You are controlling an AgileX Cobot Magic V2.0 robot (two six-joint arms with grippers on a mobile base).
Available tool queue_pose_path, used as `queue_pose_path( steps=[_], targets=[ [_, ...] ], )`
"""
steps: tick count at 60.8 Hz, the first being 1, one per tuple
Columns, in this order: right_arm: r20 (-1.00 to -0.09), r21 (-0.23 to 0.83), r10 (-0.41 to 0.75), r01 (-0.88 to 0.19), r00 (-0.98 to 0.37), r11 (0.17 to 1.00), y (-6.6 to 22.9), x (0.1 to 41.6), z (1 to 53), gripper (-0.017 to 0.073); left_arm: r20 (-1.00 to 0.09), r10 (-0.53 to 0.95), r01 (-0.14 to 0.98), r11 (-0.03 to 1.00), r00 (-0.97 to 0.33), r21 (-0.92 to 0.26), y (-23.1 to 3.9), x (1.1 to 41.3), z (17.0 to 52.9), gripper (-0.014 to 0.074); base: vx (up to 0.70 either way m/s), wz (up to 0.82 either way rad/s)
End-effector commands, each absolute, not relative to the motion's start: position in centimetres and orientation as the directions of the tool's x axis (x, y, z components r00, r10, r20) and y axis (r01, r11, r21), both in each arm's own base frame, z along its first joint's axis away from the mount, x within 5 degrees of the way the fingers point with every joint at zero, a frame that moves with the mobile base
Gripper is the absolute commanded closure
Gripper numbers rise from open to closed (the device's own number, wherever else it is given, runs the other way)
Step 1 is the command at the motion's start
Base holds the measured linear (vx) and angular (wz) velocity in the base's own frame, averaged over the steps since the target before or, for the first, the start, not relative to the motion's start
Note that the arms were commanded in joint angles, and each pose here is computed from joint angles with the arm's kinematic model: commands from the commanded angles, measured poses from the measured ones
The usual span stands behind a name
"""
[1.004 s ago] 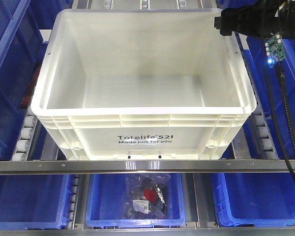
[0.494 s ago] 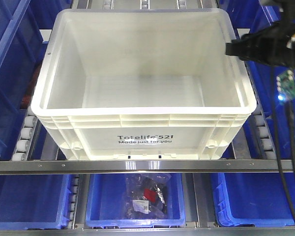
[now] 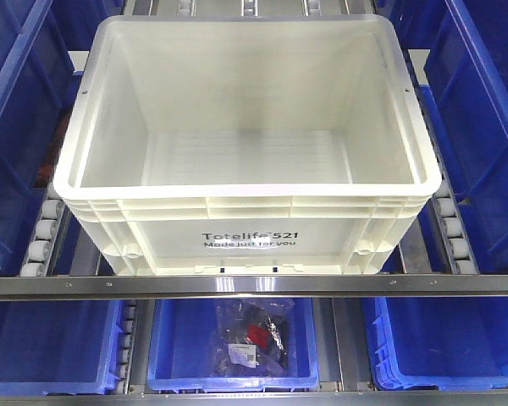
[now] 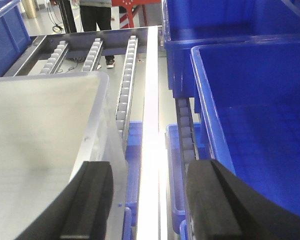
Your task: Place moving items into box and shelve
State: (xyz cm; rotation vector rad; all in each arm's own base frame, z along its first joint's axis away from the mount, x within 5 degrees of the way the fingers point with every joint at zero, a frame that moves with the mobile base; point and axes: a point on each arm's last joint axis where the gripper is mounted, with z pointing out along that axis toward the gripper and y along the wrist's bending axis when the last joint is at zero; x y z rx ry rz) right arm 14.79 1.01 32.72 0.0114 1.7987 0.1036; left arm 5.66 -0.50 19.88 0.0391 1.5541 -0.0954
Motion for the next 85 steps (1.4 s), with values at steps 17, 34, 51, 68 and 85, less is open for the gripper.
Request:
queue_pose_path(
  steps=[17,34,51,68,85],
  targets=[
    [-0.982,0.181,0.176,0.076,0.066,0.981,-0.8,9.5,28.8,0.0471,-0.995,-0.053,0.082,0.996,0.089,-0.046,-0.4,5.6,20.1,0.0601,0.0,0.0],
    [-0.996,0.034,0.026,0.087,0.088,0.996,-0.7,7.3,23.5,0.0571,-0.995,-0.053,0.082,0.996,0.089,-0.046,-0.4,5.6,20.1,0.0601,0.0,0.0],
    [-0.996,0.043,0.037,0.078,0.079,0.996,-0.5,5.6,20.3,0.0568,-0.995,-0.053,0.082,0.996,0.088,-0.046,-0.4,5.6,20.1,0.0601,0.0,0.0],
    [-0.996,0.056,0.051,0.076,0.071,0.996,-0.4,5.5,20.2,0.0565,-0.995,-0.053,0.082,0.996,0.088,-0.046,-0.4,5.6,20.1,0.0601,0.0,0.0],
    [-0.996,0.06,0.055,0.076,0.066,0.995,-0.4,5.6,20.1,0.0565,-0.995,-0.053,0.082,0.996,0.088,-0.046,-0.4,5.6,20.1,0.0601,0.0,0.0]
  ],
)
